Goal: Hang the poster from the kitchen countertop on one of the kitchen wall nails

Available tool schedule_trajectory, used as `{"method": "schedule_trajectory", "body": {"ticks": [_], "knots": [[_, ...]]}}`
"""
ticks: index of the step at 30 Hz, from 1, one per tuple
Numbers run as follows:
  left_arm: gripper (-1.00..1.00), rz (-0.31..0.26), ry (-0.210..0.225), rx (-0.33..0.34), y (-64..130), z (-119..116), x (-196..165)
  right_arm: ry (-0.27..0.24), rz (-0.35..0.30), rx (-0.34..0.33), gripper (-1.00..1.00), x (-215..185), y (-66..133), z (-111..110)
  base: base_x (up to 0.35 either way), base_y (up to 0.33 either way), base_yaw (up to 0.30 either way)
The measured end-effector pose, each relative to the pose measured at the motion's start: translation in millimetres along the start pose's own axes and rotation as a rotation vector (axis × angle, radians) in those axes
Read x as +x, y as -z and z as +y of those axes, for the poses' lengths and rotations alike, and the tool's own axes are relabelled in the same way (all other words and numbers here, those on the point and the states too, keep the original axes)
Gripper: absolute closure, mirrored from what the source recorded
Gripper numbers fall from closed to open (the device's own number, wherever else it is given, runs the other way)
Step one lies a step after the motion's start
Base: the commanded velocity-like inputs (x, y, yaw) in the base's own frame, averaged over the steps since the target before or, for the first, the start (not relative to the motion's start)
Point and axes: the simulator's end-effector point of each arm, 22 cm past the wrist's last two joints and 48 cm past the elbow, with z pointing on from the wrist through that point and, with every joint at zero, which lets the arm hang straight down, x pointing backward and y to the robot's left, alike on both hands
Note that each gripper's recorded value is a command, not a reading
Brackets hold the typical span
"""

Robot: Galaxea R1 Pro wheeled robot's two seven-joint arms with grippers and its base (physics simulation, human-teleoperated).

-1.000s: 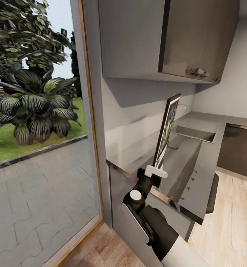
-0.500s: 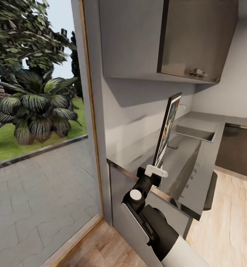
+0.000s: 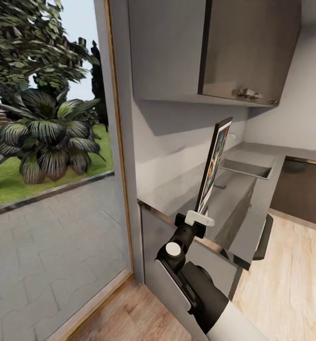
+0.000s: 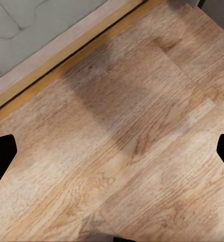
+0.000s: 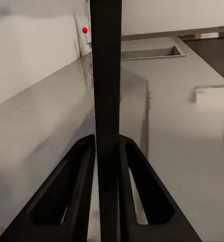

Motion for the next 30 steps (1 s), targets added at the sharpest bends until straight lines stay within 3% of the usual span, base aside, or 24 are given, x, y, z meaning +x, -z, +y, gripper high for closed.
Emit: {"method": "schedule_trajectory", "body": {"ticks": [3,9,17,30], "knots": [[-1.00,0.000,0.000,0.000,0.0,0.0,0.1,0.004,-0.007,0.003,1.00,-1.1,4.2,0.8,-0.112,0.000,0.000],[-1.00,0.000,0.000,0.000,-0.2,0.0,-0.2,0.020,-0.055,-0.009,1.00,-9.6,32.5,10.9,-0.255,0.000,0.000],[-1.00,-0.001,0.000,0.000,-0.1,0.0,-0.5,0.021,-0.060,-0.011,1.00,-10.0,36.0,11.8,-0.127,0.000,0.000],[-1.00,-0.001,0.000,0.000,-0.2,0.0,-0.6,0.020,-0.057,-0.012,1.00,-8.6,36.4,12.2,-0.311,0.000,0.000]]}}
